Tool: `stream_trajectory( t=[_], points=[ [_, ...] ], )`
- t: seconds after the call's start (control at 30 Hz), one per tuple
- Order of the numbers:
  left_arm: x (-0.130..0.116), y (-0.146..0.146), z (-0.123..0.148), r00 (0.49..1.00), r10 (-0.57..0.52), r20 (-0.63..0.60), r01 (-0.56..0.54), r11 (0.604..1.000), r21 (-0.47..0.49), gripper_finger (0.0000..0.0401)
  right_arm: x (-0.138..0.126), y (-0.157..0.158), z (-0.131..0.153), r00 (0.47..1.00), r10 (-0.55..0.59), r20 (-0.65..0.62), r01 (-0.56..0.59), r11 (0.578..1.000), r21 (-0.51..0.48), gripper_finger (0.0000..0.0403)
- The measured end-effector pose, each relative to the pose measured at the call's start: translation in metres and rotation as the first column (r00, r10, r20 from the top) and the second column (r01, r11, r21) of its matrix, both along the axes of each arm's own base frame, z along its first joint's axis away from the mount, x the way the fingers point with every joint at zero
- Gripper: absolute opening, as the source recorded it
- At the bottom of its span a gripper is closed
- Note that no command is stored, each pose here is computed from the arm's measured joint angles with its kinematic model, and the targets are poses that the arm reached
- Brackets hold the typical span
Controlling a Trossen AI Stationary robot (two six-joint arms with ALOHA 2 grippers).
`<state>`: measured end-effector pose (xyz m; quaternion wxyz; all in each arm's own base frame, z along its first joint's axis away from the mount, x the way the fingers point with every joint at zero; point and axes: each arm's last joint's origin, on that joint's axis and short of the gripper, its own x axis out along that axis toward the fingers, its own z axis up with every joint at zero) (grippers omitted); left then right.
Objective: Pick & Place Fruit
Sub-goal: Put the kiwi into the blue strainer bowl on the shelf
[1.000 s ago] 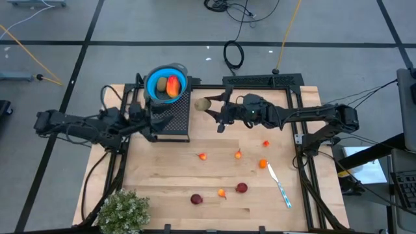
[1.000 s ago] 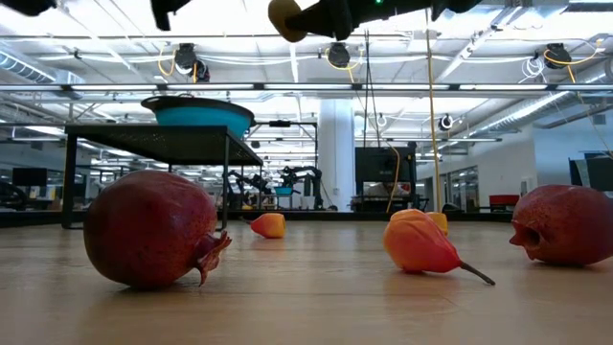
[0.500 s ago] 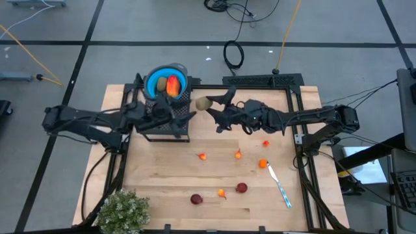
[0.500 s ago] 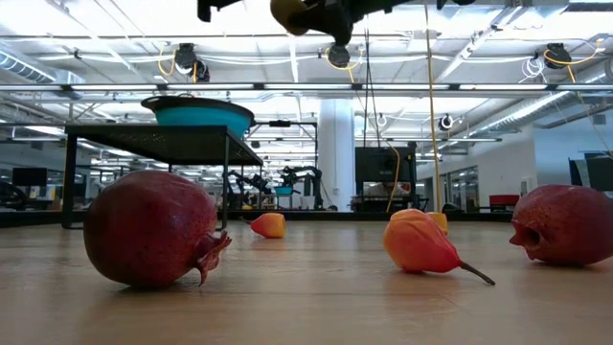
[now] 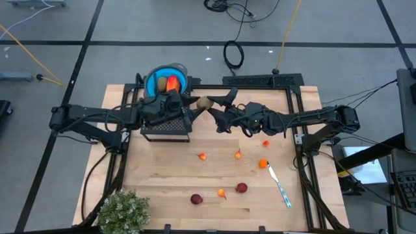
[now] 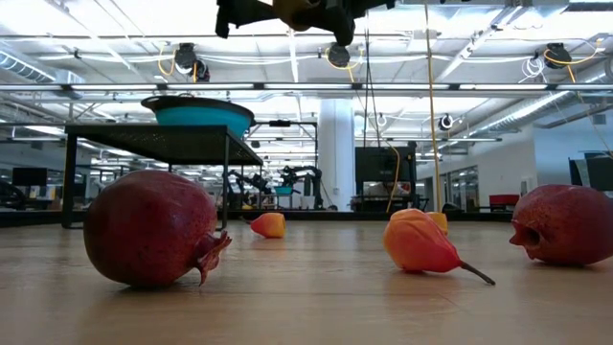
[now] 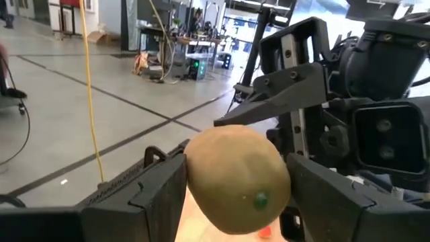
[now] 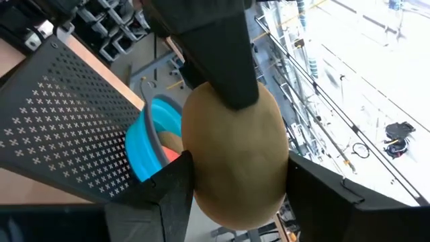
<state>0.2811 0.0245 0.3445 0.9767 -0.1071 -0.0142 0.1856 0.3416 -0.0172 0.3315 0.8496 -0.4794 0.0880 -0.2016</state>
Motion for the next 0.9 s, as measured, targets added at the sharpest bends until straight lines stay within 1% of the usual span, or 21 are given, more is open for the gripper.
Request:
stream_trajectory(
  t=[0.23,0.37,0.43,0.57,0.63,0.7,0.77,0.9],
  points=[
    [0.010,0.003,0.001,1.000,0.013,-0.013,-0.013,1.000,0.000,0.0253,0.000,0.000,0.000,1.000,-0.010,0.001,0.010,1.000,0.000,0.0201],
    [0.010,0.005,0.001,1.000,0.018,-0.013,-0.018,1.000,-0.002,0.0249,0.000,0.000,0.000,1.000,-0.007,0.001,0.007,1.000,0.001,0.0201],
    [0.010,0.006,0.000,1.000,0.018,-0.017,-0.019,1.000,-0.018,0.0235,0.000,0.000,0.000,1.000,-0.007,-0.001,0.007,1.000,0.002,0.0201],
    [0.009,0.010,-0.001,0.999,-0.007,-0.035,0.006,0.999,-0.033,0.0191,0.000,-0.001,-0.001,1.000,-0.008,-0.007,0.008,1.000,0.003,0.0201],
    [0.009,0.011,-0.001,0.999,-0.015,-0.031,0.013,0.999,-0.044,0.0176,0.000,-0.001,-0.001,1.000,-0.008,-0.005,0.008,1.000,0.004,0.0201],
    [0.009,0.013,-0.001,0.999,-0.010,-0.031,0.009,0.999,-0.051,0.0174,0.000,-0.001,-0.001,1.000,-0.008,-0.005,0.008,1.000,0.005,0.0202],
    [0.009,0.013,-0.001,0.999,-0.010,-0.030,0.009,0.999,-0.052,0.0181,0.000,-0.001,-0.001,1.000,-0.004,-0.004,0.004,1.000,0.005,0.0207],
    [0.009,0.013,-0.001,0.999,-0.013,-0.029,0.011,0.998,-0.055,0.0191,0.000,0.000,-0.001,1.000,0.002,-0.003,-0.002,1.000,0.003,0.0230]
  ],
)
